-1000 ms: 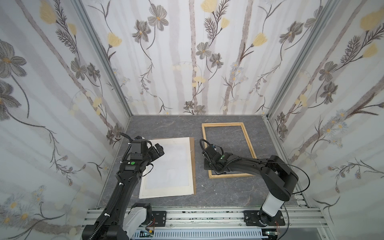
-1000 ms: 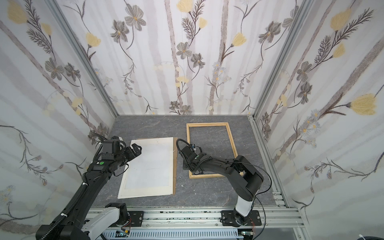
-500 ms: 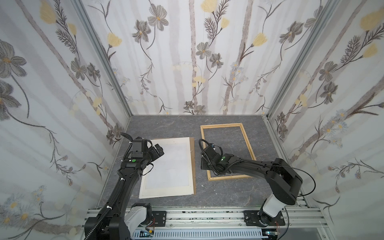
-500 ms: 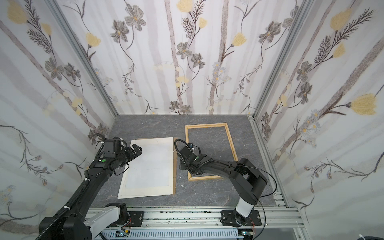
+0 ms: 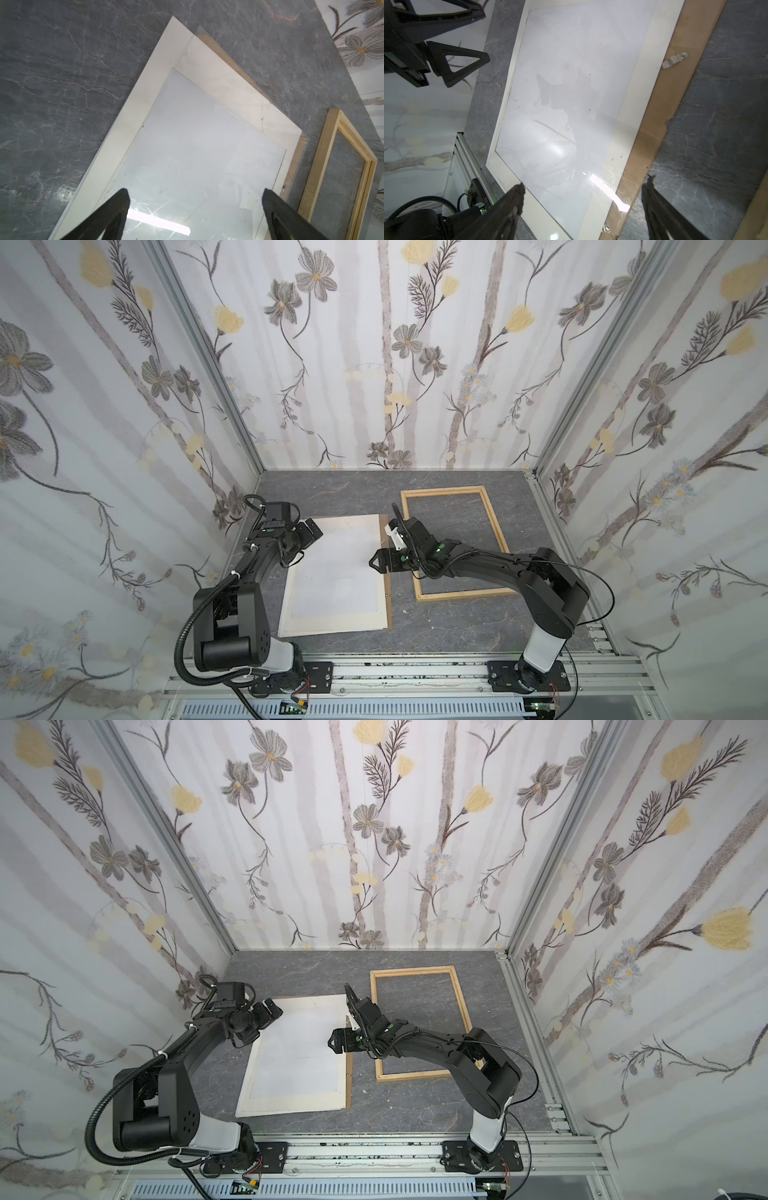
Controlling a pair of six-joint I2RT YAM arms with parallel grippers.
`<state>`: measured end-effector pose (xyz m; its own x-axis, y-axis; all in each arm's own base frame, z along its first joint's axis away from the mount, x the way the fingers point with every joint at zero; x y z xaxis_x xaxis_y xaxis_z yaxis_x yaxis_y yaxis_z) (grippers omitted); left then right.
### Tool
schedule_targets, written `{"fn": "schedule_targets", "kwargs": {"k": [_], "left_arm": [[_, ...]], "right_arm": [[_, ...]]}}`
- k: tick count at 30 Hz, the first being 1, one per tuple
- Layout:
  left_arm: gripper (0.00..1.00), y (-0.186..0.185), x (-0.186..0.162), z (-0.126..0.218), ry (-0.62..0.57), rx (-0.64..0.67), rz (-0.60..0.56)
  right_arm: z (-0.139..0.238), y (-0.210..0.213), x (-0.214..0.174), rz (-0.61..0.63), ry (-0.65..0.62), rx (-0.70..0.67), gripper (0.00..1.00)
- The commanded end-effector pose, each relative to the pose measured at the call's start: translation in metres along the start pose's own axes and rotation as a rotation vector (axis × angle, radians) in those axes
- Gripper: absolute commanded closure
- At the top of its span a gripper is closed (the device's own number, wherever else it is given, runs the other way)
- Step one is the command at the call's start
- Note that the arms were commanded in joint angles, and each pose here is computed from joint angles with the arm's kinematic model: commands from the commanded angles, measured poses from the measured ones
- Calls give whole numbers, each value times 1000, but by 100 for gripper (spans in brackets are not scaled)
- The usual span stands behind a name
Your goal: Put the photo into the frame
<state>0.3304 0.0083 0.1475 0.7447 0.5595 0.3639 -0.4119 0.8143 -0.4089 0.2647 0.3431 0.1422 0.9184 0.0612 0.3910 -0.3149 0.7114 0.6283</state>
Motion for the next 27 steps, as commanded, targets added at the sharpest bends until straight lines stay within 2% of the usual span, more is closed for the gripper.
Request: {"fn": "schedule_targets", "kwargs": {"k": [1, 6, 12, 27], "left_arm": [[0, 2, 10, -16, -6, 24, 30], [1, 11, 11, -36, 28, 83, 41], [1, 15, 7, -48, 48, 93, 67], [1, 25, -7, -57, 69, 96, 83]], "right_arm": [[-5, 3, 6, -10, 2, 93, 14], [-10, -20, 14, -61, 3, 103, 16], [-20, -36, 17, -92, 12, 86, 18], [-43, -42, 25, -124, 32, 112, 21]]}}
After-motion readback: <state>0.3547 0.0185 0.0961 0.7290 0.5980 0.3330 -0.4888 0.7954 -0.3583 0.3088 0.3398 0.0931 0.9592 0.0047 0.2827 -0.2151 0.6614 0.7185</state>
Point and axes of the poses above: each gripper's point midway between its finger pads, its own z axis back along the fingers, its own y axis along the line the jaws close on, x = y × z, the point moved 7 cm from there along z, back along the fingers, and after that the axes turned 5 degrees about -z, right-handed, at the moved point
